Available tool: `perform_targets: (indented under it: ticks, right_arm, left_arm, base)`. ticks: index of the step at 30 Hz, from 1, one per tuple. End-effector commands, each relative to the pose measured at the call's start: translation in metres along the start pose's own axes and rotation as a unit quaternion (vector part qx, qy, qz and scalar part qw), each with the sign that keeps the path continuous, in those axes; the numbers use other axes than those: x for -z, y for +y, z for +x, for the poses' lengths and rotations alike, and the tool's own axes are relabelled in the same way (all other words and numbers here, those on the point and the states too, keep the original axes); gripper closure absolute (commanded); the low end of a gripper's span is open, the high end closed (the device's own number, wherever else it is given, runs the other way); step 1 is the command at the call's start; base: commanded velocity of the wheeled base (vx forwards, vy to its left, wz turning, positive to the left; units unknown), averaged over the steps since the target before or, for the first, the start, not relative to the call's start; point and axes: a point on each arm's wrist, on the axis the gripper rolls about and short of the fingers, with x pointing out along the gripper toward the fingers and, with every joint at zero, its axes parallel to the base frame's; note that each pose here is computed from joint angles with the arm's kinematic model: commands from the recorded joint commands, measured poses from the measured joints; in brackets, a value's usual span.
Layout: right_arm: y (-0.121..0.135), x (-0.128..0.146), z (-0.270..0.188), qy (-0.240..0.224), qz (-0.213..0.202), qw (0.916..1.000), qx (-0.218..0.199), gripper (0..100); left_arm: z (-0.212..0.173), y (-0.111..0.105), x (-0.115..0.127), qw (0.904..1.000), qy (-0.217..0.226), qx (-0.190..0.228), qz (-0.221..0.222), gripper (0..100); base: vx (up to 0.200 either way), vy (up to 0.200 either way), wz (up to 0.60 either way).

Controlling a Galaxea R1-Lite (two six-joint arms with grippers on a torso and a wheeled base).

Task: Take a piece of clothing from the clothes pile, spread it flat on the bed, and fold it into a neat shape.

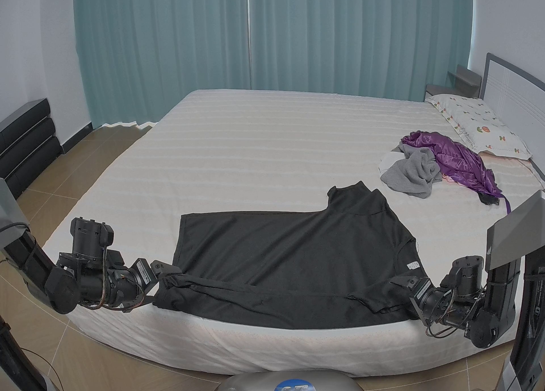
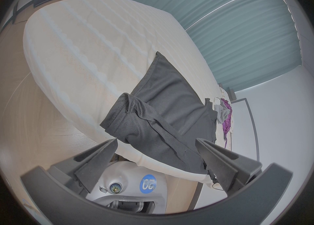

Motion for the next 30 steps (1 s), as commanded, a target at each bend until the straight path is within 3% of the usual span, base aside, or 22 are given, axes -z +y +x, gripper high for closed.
perform_targets:
  ticks: [1, 14, 15, 30]
  right_arm:
    - [-0.001, 0.001, 0.001, 0.001, 0.001, 1.0000, 0.000, 0]
    - [0.000, -0.001, 0.006, -0.005, 0.001, 1.0000, -0.005, 0]
    - [0.000, -0.002, 0.007, -0.005, 0.001, 1.0000, -0.006, 100]
    - [0.004, -0.001, -0.006, -0.008, 0.002, 0.9999, -0.010, 100]
  left_arm:
    - [0.000, 0.000, 0.000, 1.0000, 0.000, 0.000, 0.000, 0]
    - [0.000, 0.001, 0.000, 1.0000, 0.000, -0.001, 0.000, 0]
    - [0.000, 0.001, 0.000, 1.0000, 0.001, 0.000, 0.000, 0]
    - [0.000, 0.001, 0.001, 1.0000, 0.001, -0.002, 0.001, 0]
  base:
    - [0.000, 0.000, 0.00]
    - [0.000, 0.000, 0.00]
    - [0.000, 0.000, 0.00]
    - [0.000, 0.000, 0.00]
